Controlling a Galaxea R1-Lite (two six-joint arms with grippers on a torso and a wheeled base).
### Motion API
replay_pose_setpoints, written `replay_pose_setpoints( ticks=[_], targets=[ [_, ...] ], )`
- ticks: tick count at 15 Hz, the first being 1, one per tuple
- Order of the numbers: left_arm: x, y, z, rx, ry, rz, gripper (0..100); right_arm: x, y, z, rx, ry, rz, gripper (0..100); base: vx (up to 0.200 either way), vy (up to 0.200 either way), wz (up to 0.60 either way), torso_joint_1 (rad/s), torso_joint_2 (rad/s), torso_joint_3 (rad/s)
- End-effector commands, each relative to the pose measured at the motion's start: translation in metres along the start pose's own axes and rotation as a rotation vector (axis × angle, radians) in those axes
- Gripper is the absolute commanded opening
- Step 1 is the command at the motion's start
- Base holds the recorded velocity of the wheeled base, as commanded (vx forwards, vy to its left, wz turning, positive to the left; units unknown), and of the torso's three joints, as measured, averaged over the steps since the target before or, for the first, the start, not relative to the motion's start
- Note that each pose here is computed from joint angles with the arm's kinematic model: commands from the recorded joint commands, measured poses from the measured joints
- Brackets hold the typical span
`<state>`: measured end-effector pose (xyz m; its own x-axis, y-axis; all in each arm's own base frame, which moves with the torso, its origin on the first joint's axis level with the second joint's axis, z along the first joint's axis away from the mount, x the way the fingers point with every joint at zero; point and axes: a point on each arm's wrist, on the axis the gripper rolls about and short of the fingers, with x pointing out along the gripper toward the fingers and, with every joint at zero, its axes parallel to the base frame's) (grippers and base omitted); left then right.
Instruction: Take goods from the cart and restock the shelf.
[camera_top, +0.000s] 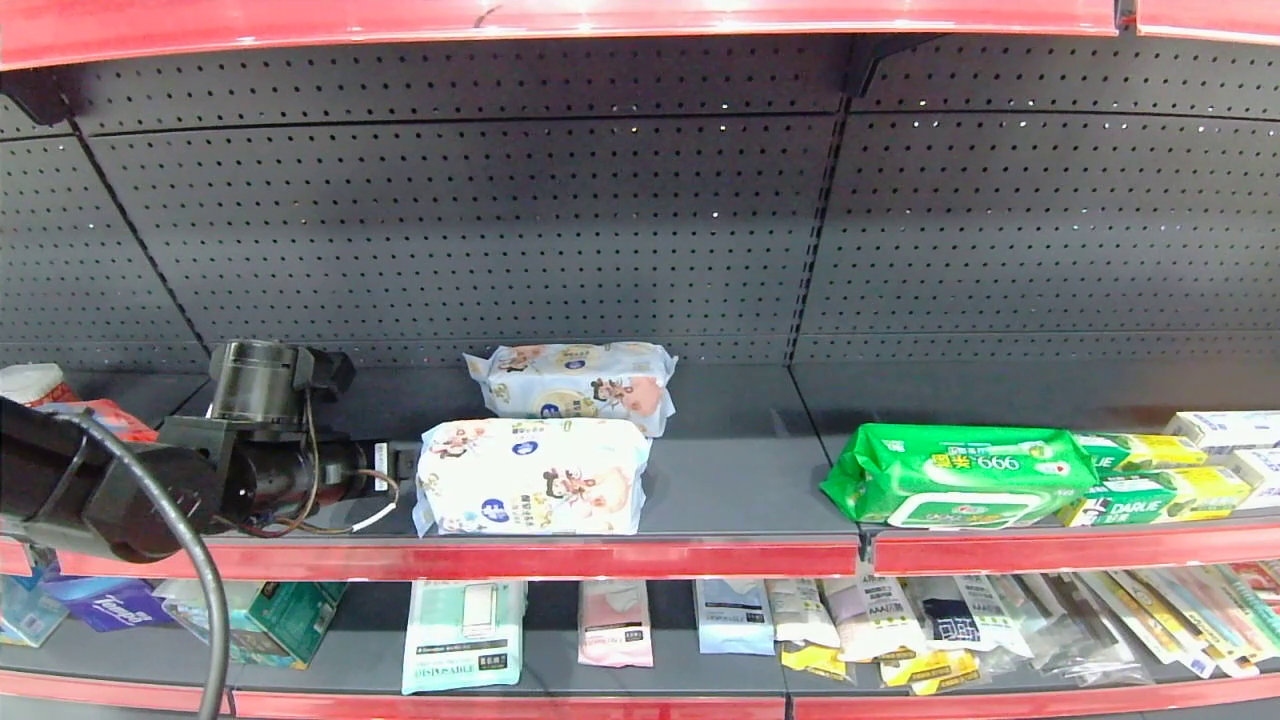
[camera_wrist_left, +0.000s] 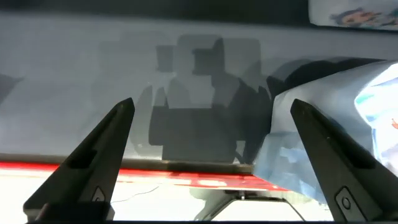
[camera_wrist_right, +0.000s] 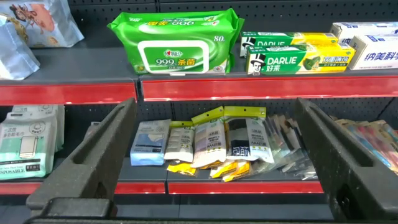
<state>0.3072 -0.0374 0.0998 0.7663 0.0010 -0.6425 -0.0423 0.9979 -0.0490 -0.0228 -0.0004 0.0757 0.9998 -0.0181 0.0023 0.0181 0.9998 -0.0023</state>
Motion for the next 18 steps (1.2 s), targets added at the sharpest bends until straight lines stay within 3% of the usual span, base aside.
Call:
replay_pose_setpoints(
  ticks=[1, 18],
  targets=[
    [0.0022, -0.002, 0.0011, 0.003, -0.002, -0.004, 100, 0.0001, 0.0, 0.0001, -0.001, 0.001, 0.0, 100, 0.0, 0.0, 0.0, 0.0, 0.0, 0.0],
    [0.0053, -0.0088, 0.0047, 0.017, -0.011, -0.018, 100, 0.0001, 0.0, 0.0001, -0.001, 0.001, 0.0, 100, 0.0, 0.0, 0.0, 0.0, 0.0, 0.0]
  ],
)
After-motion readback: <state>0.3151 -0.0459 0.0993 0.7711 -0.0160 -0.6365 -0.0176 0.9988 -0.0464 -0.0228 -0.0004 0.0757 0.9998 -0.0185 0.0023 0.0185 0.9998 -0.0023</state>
